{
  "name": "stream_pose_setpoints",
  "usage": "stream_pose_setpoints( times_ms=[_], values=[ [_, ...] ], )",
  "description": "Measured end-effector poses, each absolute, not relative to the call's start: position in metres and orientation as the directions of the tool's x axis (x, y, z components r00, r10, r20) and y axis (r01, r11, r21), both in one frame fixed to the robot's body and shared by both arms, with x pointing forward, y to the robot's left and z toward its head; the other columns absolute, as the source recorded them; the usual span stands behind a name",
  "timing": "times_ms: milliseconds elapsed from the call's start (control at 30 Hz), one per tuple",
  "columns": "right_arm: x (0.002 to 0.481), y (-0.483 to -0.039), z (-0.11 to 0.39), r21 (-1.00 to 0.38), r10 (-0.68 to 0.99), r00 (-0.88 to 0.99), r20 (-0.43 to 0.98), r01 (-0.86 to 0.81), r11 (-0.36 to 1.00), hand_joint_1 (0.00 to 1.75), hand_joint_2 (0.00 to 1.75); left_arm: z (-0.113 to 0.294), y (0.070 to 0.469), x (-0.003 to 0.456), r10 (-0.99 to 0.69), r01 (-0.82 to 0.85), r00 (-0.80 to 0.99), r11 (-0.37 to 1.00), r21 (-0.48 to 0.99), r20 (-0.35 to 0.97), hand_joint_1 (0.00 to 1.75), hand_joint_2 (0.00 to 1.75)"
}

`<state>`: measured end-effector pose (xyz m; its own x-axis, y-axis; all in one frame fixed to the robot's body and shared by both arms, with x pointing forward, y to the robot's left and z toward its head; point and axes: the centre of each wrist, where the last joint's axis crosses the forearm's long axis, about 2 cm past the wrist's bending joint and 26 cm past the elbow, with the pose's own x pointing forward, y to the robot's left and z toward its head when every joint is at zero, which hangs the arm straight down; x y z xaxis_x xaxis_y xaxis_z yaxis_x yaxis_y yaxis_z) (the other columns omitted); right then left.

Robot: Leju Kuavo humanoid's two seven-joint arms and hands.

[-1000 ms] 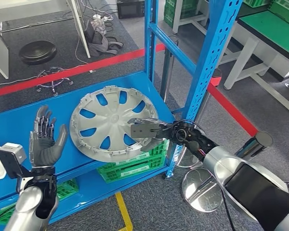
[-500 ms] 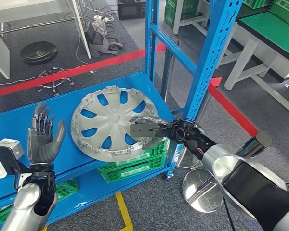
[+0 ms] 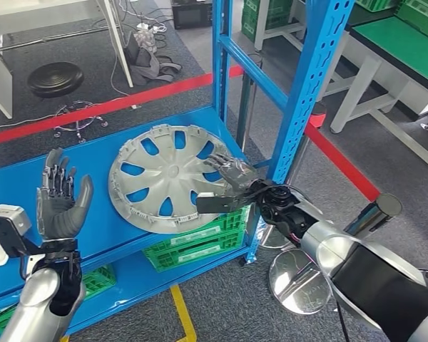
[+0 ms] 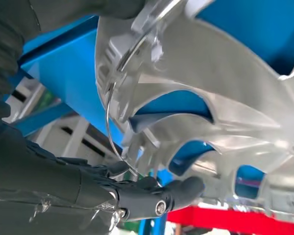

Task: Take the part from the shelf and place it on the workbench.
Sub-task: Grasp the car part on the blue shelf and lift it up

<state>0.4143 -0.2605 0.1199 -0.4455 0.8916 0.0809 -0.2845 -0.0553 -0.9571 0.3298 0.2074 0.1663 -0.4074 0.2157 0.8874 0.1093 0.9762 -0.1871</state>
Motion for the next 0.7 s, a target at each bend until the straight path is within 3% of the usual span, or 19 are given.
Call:
stream_pose_setpoints(
  times_ms=[367, 700],
  values=[
    [0.4074, -0.2619, 0.1115, -0.974, 0.885, -0.465, 0.006, -0.203, -0.100, 0.00, 1.75, 0.1650, 0.2046, 0.3286, 0.218, 0.106, -0.400, 0.976, -0.191, 0.891, 0.00, 1.75],
    [0.4071, -0.2688, 0.1098, -0.965, 0.892, -0.448, 0.062, -0.254, -0.061, 0.00, 1.75, 0.1650, 0.2042, 0.3284, 0.219, 0.111, -0.398, 0.975, -0.190, 0.891, 0.00, 1.75]
  ],
)
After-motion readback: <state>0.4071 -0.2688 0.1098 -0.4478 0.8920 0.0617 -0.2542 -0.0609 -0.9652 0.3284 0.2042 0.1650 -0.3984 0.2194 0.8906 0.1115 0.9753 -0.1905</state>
